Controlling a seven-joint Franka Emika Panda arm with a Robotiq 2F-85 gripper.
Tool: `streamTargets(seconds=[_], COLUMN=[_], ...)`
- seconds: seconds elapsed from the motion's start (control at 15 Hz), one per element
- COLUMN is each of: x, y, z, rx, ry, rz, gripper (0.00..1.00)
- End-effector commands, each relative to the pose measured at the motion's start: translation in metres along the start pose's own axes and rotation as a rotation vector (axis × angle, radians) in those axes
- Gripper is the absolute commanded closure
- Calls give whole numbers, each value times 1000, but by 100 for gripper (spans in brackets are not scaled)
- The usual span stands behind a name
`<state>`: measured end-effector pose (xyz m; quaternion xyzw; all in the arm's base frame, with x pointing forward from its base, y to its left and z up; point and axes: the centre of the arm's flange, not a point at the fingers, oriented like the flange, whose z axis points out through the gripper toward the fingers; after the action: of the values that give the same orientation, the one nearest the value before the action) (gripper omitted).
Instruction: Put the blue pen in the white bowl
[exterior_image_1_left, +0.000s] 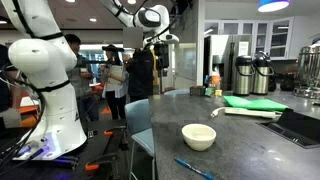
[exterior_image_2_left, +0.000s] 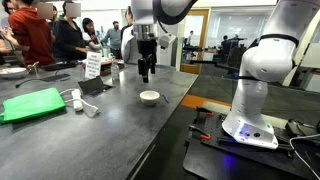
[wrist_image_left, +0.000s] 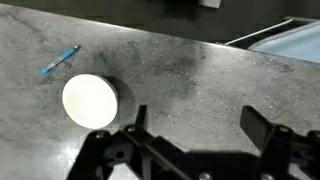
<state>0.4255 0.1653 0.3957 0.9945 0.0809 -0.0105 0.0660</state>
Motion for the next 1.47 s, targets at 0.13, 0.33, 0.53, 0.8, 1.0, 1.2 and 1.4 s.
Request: streamTargets(seconds=[0.13,0.33,0.53,0.8,1.0,1.2,1.4], x=[0,0,13,39,45,41,29], y=[0,0,4,50,102,147,175], z=[0,0,4,29,57,82,103], rx=[0,0,-26,-16,17,54,81], ry=[1,1,-12,-32,-52,-47,-55], rz=[0,0,83,342,522,688,848], gripper=[0,0,0,0,0,0,0])
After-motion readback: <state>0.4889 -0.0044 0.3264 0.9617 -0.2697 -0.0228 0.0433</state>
